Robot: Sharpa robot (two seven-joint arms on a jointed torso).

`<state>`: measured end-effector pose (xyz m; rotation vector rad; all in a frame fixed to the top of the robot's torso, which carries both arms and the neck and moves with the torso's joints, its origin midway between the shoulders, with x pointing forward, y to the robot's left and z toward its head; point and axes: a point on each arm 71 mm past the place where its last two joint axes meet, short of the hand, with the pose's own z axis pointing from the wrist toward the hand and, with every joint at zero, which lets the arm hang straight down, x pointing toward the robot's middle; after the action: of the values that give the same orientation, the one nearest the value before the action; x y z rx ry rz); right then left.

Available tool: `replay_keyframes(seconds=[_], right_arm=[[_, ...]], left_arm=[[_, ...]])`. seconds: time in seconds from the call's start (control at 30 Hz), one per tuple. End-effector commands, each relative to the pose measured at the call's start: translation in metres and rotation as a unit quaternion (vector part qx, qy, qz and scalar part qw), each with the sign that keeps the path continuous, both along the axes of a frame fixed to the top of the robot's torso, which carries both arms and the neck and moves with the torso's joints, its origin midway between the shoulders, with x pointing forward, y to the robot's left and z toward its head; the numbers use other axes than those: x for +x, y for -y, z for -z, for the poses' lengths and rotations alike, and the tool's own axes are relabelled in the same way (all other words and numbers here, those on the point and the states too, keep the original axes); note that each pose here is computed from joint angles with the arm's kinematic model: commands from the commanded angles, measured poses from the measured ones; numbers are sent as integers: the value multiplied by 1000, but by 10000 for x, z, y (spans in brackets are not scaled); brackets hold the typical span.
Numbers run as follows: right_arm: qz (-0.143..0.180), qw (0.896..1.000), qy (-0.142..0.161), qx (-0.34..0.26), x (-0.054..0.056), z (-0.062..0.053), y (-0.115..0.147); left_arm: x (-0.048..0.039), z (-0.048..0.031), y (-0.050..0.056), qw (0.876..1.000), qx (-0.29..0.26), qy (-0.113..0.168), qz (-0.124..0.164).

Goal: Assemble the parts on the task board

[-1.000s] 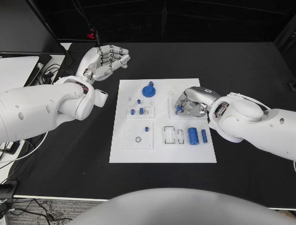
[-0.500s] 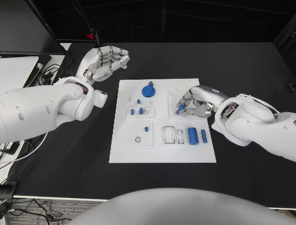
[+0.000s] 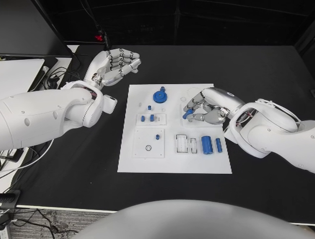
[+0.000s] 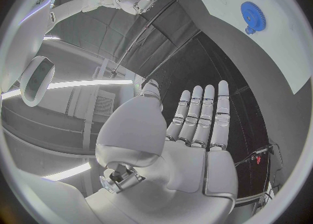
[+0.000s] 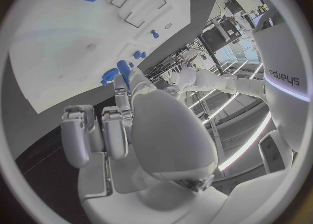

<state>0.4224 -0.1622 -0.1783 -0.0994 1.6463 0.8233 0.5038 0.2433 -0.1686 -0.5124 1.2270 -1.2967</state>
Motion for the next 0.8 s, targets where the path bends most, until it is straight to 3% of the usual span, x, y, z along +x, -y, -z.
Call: replay_keyframes(seconds=[0.03, 0.47, 0.8], right_arm=[[-23, 999, 12, 22, -42, -57, -116], [-119, 993, 15, -14, -158, -43, -728], [-150, 988, 8, -44, -168, 12, -932]], left_arm=[[2, -13, 16, 1000, -4, 3, 5], [23, -9, 71, 1000, -4, 4, 9], [28, -7, 72, 1000, -3, 3, 8]])
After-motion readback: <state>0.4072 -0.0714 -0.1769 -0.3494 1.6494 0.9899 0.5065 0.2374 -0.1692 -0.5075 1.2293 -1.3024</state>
